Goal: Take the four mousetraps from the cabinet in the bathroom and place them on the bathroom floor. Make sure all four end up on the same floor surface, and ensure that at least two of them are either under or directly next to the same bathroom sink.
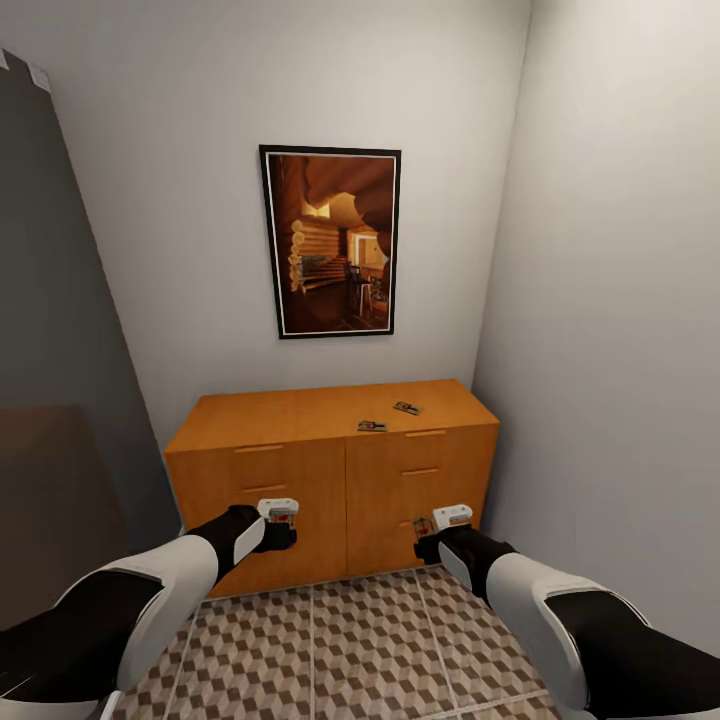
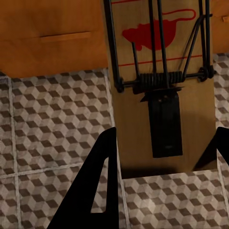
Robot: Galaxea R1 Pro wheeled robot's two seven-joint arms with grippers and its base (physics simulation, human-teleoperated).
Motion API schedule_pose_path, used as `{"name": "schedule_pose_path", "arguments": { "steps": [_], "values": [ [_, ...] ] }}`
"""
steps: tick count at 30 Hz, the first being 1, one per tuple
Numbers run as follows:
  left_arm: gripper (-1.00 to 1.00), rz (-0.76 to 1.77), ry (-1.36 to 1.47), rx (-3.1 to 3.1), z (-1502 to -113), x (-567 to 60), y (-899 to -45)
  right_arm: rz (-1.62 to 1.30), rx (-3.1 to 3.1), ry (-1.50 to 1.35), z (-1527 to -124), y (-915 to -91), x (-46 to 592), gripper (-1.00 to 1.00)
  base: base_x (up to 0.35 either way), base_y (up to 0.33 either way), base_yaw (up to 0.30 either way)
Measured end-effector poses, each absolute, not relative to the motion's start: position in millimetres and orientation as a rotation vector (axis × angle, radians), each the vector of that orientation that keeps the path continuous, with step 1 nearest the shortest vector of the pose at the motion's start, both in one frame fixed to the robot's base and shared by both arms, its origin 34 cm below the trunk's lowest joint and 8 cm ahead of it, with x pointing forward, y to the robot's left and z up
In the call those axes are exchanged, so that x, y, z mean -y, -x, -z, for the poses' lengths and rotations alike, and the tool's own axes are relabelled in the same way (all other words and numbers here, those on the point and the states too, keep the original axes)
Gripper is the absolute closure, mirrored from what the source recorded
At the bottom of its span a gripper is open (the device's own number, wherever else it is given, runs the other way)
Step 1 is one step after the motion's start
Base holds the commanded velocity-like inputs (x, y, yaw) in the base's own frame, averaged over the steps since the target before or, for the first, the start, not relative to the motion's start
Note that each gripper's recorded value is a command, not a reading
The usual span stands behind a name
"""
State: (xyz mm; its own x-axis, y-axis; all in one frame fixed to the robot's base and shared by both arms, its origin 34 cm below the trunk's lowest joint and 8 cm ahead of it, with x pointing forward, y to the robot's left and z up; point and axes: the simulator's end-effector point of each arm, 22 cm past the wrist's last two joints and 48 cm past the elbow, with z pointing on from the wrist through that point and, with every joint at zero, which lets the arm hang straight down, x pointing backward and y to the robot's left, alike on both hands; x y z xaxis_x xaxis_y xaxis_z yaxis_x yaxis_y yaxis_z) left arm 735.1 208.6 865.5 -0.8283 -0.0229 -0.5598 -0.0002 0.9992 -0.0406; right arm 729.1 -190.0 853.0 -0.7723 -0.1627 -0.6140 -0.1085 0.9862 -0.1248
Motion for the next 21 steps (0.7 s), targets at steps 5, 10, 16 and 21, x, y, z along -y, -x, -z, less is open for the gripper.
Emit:
{"name": "schedule_pose_path", "arguments": {
  "steps": [5, 10, 16, 21],
  "values": [
    [1.0, 0.052, 0.017, -2.545, -865.7, -207.7, -735.6, 0.114, -2.461, 0.189, -852.9, -729.5, 193.0, 1.0, -0.047, 0.0, 0.0],
    [1.0, 0.059, 0.027, -2.546, -865.4, -206.9, -735.7, 0.113, -2.461, 0.193, -852.5, -729.8, 193.1, 1.0, -0.266, 0.0, 0.0],
    [1.0, 0.058, 0.029, -2.55, -864.7, -207.1, -734.9, 0.112, -2.462, 0.193, -852.3, -729.6, 193.1, 1.0, -0.33, 0.0, 0.0],
    [1.0, 0.059, 0.028, -2.552, -864.5, -206.2, -734.4, 0.112, -2.462, 0.194, -852.2, -729.5, 192.9, 1.0, -0.338, 0.041, 0.0]
  ]
}}
